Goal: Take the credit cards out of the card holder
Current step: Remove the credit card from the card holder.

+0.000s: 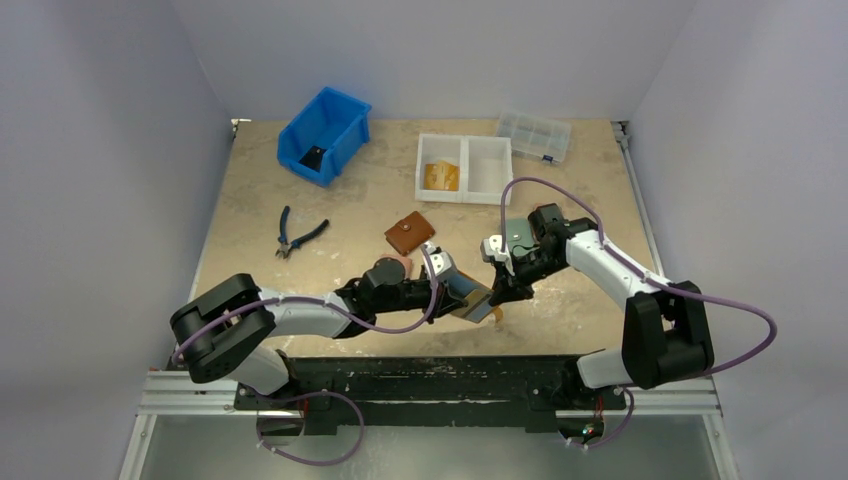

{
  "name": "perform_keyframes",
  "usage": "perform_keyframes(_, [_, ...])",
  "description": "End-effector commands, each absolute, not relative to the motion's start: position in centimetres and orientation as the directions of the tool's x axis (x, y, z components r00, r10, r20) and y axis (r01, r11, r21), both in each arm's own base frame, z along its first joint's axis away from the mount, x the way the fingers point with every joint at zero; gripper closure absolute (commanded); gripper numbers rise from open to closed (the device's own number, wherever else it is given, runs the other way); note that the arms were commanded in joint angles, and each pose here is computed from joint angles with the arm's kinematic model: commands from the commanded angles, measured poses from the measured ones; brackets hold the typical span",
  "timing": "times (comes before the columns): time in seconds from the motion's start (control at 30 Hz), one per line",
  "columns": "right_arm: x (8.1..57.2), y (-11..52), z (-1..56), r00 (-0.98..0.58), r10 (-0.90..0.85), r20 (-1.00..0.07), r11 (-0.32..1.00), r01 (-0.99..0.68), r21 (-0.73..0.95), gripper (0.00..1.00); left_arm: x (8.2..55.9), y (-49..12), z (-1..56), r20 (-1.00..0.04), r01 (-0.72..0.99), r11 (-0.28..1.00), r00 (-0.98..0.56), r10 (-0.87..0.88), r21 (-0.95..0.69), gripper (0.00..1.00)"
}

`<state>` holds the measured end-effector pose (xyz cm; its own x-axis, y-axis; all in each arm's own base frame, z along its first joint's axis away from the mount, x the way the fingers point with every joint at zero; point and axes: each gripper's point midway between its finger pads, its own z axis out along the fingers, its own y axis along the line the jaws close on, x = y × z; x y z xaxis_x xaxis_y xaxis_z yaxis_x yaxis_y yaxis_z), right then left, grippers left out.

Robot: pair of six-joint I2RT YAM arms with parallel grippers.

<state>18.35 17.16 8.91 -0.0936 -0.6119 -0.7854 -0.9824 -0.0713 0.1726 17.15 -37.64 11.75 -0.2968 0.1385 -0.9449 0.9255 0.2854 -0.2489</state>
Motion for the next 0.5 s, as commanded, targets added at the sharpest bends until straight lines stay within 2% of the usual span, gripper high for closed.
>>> perform_keyframes(0.0, [19.4,17.4,9.7,-0.072,-0.607,-0.792,-0.069,-0.987,0.143,1.0,16.5,-37.9,14.1,-0.954,0.939,0.212,-0.292,0.071,-0.272,1.0])
perform_keyframes(0.1, [19.3,17.4,9.6,-0.075,-0.606,-0.792,-0.069,-0.987,0.146,1.0,16.6,-37.9,13.6,-0.945,0.933,0.206,-0.317,0.08,-0.296,1.0])
perform_keyframes(0.27, [19.2,17.4,9.6,-0.078,-0.603,-0.794,-0.074,-0.985,0.153,1.0,16.9,-38.4,12.9,-0.924,0.914,0.211,-0.371,0.095,-0.346,0.94])
perform_keyframes(0.47, [19.3,17.3,9.4,-0.081,-0.612,-0.787,-0.069,-0.985,0.155,1.0,17.7,-38.0,12.9,-0.912,0.897,0.233,-0.403,0.079,-0.376,0.97])
